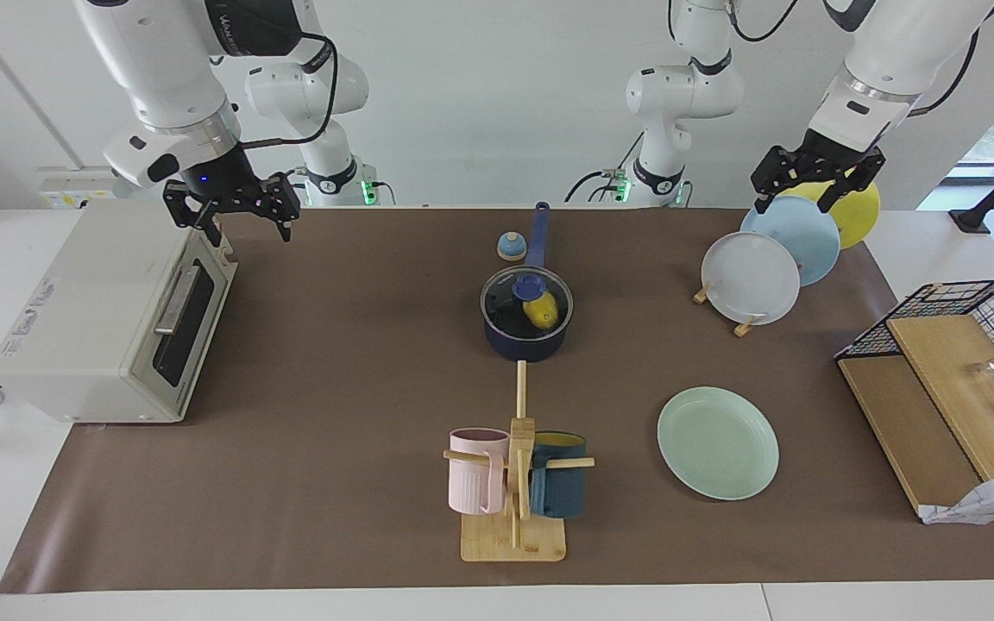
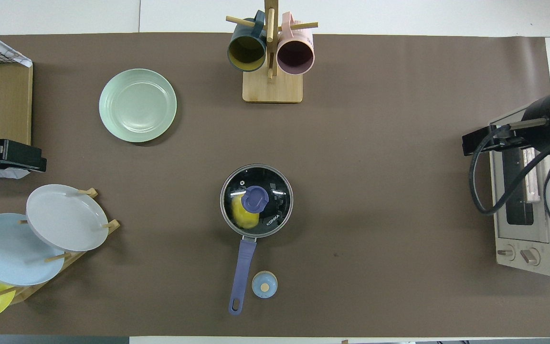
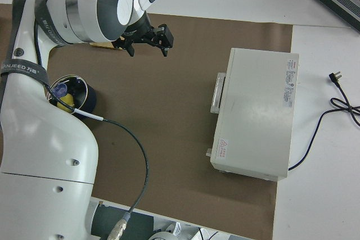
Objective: Transfer potato from pot to plate
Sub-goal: 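Reach the right gripper over the glass lid on the saucepan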
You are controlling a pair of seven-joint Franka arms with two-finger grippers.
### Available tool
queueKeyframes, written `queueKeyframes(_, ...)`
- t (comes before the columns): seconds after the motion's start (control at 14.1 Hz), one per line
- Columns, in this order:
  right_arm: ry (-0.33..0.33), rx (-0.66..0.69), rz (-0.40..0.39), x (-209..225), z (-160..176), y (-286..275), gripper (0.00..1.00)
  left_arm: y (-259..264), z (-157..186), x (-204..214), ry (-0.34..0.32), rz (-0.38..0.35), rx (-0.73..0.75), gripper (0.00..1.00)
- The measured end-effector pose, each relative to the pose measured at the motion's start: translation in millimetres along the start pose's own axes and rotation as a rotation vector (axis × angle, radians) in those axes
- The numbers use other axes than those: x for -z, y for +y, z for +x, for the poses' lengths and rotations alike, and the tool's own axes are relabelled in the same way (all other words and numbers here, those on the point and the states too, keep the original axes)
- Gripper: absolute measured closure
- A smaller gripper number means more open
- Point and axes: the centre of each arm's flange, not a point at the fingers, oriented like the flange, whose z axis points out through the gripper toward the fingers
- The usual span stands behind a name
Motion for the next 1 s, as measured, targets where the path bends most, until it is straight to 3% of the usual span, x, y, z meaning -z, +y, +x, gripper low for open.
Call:
queueKeyframes(0.64,0.032,-0.084,0.054,-49.0,3.2,-213.5,0.0,-0.2,-0.5,1.0,0.005,0.0,0.001,0.0)
queueKeyframes(1.0,0.064,-0.107,0.079,-93.0,-1.3,-323.6,0.0,-0.6,7.1,3.0,0.068,-0.003,0.003,0.0)
